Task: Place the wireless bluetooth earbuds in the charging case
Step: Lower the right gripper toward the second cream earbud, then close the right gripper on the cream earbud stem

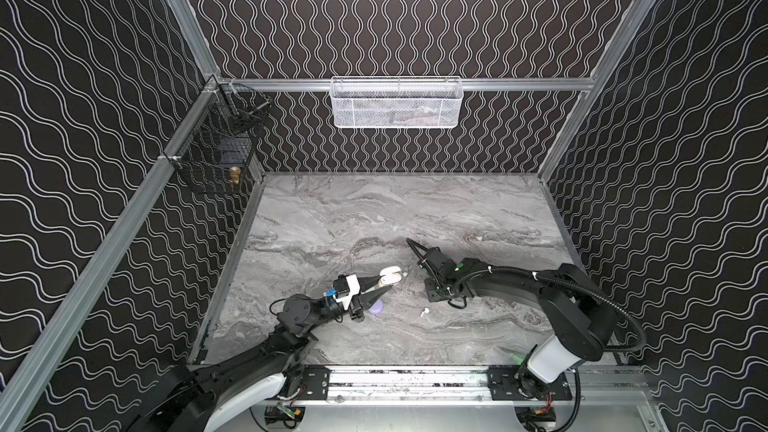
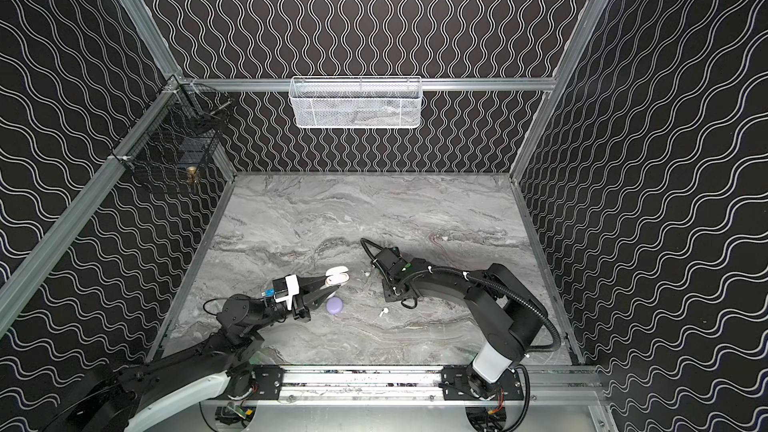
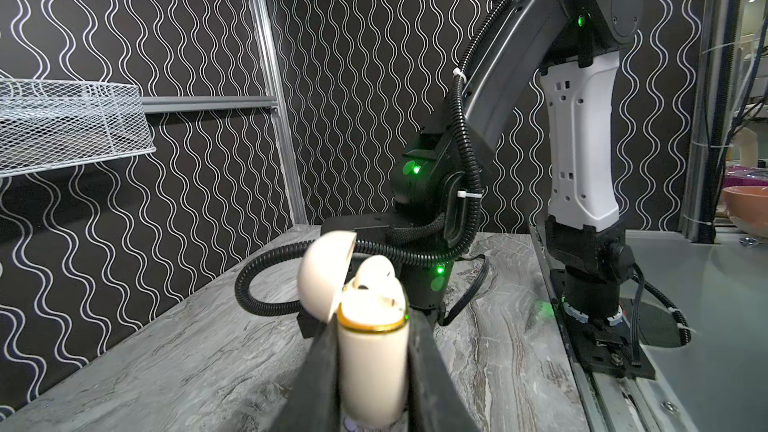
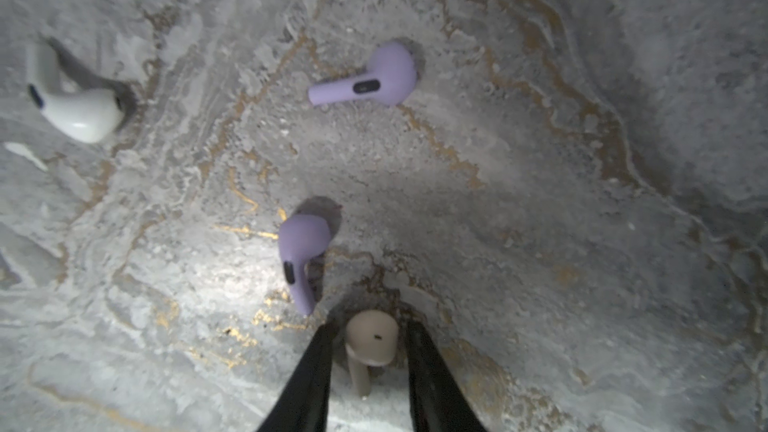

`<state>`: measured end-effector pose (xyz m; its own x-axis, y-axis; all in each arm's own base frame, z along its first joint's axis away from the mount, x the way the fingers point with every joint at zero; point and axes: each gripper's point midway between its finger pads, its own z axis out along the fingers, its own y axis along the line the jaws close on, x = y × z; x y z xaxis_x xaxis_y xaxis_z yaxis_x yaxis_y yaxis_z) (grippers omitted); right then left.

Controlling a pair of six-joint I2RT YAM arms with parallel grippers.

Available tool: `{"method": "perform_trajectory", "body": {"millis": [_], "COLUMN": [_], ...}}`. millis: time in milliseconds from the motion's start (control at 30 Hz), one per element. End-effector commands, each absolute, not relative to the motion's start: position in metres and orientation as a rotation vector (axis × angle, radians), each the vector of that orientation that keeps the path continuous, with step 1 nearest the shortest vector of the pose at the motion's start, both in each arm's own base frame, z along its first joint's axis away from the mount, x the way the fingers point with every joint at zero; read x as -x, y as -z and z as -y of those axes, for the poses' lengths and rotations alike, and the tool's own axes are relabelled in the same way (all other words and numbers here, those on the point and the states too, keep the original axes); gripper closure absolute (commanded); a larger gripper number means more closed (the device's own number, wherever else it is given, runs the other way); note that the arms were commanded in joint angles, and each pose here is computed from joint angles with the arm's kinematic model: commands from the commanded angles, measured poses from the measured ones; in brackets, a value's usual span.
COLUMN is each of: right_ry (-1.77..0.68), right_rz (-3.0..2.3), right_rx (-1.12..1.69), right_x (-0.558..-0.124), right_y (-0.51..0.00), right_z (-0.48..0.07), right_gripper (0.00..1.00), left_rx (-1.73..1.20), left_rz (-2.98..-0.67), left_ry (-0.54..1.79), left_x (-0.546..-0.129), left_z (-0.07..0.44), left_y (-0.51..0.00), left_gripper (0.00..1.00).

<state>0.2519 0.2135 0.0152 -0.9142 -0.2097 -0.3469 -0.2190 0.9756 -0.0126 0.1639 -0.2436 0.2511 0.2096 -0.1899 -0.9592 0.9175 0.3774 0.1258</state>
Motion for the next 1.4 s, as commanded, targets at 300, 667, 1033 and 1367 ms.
{"method": "perform_trajectory", "body": {"millis": [300, 667, 1033, 1367], "right_ry": [-0.029, -0.065, -0.056, -0.012], "right_rz": [-2.784, -2.789, -2.79, -2.78], "right_rx": [0.254, 0.255, 0.239, 0.2], "right_x": [-0.251, -0.246, -0.247, -0.251], "right_y": [-0.009, -0.012, -0.01, -0.009], "right_z": [-0.202, -0.202, -0.202, -0.195], "right_gripper": [0.71, 0.71, 0.68, 0.74], "left_rx": [-0.846, -0.851, -0.851, -0.856], "left_rz": [-1.023, -1.026, -1.028, -1.025], "left_ry": [0.91, 0.913, 0.912, 0.911], "left_x": [-0.16, -0.161, -0.161, -0.16], "left_z": [0.241, 0.242, 0.242, 0.242], "left_y": [-0.263, -0.262, -0.261, -0.263], "left_gripper": [1.0, 1.0, 1.0, 1.0]}}
